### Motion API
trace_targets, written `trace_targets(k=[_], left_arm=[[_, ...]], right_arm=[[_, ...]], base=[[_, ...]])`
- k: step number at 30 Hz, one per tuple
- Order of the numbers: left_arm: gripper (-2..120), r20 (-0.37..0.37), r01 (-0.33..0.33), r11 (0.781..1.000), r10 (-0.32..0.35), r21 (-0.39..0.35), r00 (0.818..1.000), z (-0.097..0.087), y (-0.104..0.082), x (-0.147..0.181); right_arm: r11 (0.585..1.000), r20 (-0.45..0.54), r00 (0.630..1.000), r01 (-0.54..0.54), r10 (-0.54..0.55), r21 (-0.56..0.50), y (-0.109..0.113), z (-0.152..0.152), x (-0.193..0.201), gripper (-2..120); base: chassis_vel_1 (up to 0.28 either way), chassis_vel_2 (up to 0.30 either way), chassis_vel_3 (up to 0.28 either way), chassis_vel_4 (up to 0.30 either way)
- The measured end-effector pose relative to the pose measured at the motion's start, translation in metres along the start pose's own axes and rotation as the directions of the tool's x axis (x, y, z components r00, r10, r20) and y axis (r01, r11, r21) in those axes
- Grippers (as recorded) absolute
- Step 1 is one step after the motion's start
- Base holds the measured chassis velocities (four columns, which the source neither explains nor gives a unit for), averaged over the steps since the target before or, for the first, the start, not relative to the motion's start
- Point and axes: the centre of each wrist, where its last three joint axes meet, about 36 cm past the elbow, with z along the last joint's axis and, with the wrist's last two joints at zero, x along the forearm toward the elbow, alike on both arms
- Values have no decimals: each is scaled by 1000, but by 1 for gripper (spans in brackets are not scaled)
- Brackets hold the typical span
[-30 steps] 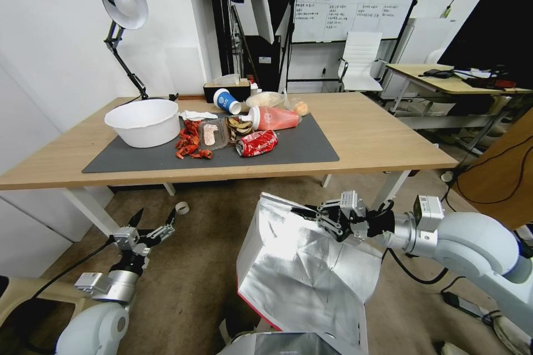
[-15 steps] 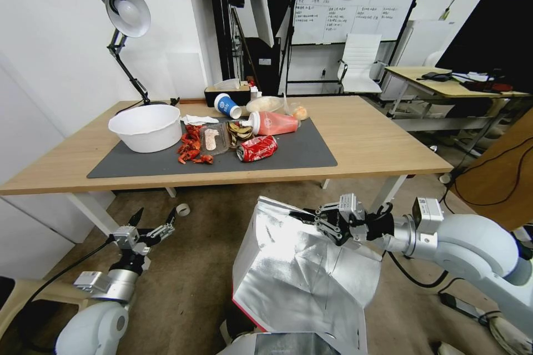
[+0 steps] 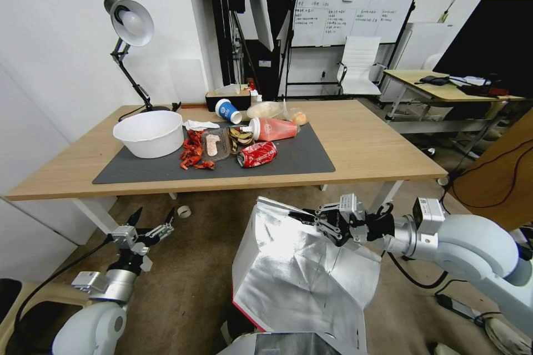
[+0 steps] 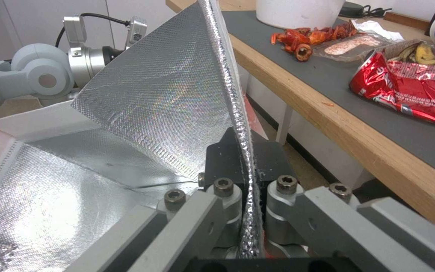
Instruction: Pick up the food delivery bag from the floor and place it on the table.
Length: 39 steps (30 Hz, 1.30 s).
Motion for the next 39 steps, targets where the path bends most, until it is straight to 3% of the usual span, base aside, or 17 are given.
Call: trace_targets(k=[39], left_arm=[[100, 4, -18, 1000, 18, 6, 1000, -5, 1, -2]], right_arm=[[1000, 16, 1000, 3, -3, -16, 6, 2, -1, 0]], base=[[0, 0, 0, 0]])
